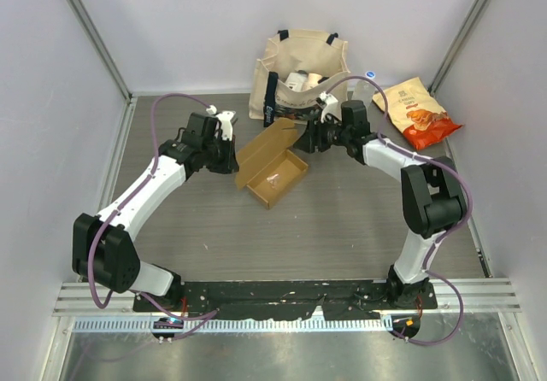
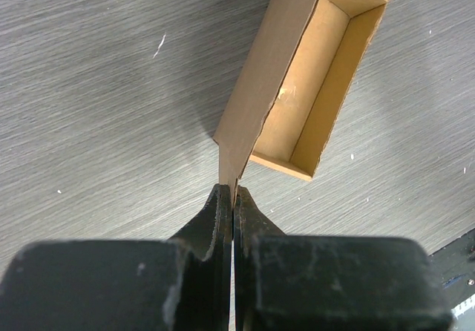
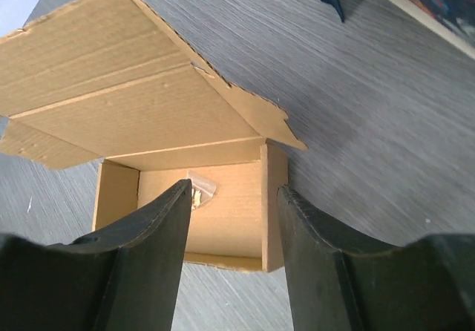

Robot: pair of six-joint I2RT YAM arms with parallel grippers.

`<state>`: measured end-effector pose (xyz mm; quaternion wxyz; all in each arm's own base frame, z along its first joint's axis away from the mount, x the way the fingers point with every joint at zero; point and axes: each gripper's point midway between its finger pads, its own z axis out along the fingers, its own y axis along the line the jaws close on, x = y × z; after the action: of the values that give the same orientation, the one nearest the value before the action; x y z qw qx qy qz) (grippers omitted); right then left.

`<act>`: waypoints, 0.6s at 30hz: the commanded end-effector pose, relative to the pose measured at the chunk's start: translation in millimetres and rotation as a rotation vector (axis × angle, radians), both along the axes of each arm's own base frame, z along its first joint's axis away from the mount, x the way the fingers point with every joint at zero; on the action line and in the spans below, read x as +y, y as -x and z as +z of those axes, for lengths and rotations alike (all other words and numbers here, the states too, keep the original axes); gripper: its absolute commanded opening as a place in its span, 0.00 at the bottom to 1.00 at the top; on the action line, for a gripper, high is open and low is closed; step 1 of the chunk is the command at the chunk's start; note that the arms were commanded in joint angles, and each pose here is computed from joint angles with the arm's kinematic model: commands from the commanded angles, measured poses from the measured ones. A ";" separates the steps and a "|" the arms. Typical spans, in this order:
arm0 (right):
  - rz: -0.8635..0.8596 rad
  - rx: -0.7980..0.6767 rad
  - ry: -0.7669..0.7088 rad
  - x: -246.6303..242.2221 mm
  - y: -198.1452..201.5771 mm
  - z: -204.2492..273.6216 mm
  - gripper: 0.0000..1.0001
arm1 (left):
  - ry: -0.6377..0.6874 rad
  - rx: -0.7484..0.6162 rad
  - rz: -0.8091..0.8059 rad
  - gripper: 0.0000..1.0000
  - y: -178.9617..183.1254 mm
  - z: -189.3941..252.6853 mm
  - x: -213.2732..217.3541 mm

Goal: Fold the paper box

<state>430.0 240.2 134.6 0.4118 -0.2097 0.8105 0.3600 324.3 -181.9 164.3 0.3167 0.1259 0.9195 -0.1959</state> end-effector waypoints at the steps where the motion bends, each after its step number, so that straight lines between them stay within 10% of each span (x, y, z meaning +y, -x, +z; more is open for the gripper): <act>1: 0.108 -0.209 -0.049 13.9 -20.4 40.3 0.56 | 0.022 -0.026 -0.033 0.00 -3.7 8.5 -5.0; 18: 0.230 -0.234 -0.259 28.0 -43.0 31.4 0.75 | 0.036 -0.032 -0.072 0.00 -0.9 10.6 -9.8</act>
<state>467.3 251.4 125.1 0.4475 -0.2408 0.7441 0.4337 321.0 -186.4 165.2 0.3127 0.1420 0.9157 -0.2084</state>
